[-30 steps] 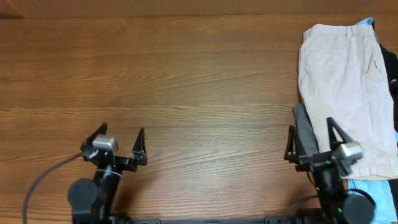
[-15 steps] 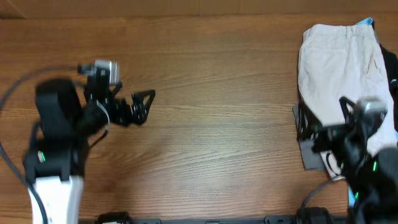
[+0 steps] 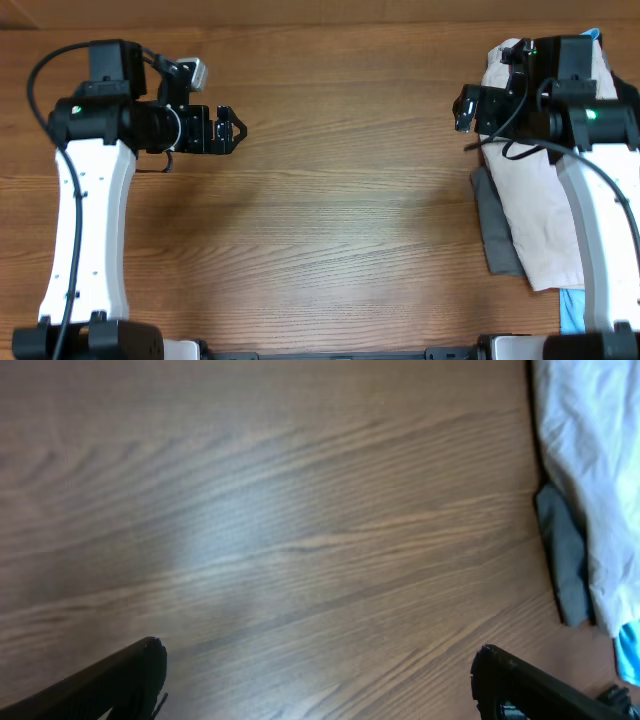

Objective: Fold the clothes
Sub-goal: 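Raise both arms and move the right gripper over the khaki shorts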

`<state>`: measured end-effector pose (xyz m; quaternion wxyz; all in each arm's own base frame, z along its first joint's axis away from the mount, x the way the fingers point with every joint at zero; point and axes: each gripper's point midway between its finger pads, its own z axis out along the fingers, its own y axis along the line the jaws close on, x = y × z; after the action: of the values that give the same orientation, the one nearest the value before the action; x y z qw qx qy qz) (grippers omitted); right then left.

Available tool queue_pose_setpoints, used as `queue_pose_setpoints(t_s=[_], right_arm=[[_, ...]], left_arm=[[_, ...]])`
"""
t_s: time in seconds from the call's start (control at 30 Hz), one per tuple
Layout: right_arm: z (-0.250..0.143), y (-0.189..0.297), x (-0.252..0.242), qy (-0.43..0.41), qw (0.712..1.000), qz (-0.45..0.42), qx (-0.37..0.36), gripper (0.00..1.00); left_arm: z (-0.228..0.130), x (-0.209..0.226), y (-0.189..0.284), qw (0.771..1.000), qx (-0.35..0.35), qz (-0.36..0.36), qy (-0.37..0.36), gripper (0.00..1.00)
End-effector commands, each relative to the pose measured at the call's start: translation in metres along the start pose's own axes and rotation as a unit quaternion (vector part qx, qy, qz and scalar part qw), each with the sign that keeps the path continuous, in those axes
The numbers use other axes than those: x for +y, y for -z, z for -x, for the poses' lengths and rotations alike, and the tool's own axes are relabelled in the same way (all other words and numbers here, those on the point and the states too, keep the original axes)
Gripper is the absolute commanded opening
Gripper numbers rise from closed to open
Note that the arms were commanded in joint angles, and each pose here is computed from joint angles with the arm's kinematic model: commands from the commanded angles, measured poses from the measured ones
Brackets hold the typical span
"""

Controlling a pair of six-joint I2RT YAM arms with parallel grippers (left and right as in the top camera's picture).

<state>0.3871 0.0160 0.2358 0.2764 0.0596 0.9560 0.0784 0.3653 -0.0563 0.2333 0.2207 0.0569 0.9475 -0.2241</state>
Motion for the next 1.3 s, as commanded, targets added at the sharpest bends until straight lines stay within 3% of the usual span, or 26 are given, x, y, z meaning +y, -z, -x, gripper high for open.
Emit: queue_pose_setpoints(t_s=[0.0, 0.23, 0.47, 0.73, 1.07, 1.2, 1.27], right_arm=[[0.022, 0.008, -0.044, -0.043, 0.998, -0.034, -0.031, 1.0], [0.03, 0.035, -0.192, -0.171, 0.972, -0.133, -0.091, 1.0], [0.026, 0.002, -0.274, -0.235, 0.958, -0.131, -0.103, 1.0], [0.001, -0.065, -0.295, -0.23, 0.968, -0.089, -0.044, 0.96], [-0.027, -0.107, -0.313, -0.247, 0.964, -0.099, 0.004, 0.9], [-0.034, -0.115, -0.315, -0.252, 0.963, -0.1, 0.016, 0.83], [-0.036, -0.117, -0.316, -0.253, 0.962, -0.1, 0.018, 0.73]], left_arm=[[0.003, 0.002, -0.015, 1.0, 0.017, -0.014, 0.005, 1.0], [0.0, -0.016, -0.037, 0.997, 0.041, -0.047, -0.038, 1.0], [-0.006, -0.057, -0.055, 0.993, 0.056, -0.053, -0.093, 1.0], [-0.023, -0.088, -0.072, 0.984, 0.084, -0.02, -0.156, 1.0], [-0.026, -0.096, -0.074, 0.982, 0.087, -0.025, -0.166, 1.0], [-0.025, -0.096, -0.074, 0.982, 0.085, -0.026, -0.166, 1.0], [-0.024, -0.096, -0.075, 0.982, 0.083, -0.025, -0.167, 1.0]])
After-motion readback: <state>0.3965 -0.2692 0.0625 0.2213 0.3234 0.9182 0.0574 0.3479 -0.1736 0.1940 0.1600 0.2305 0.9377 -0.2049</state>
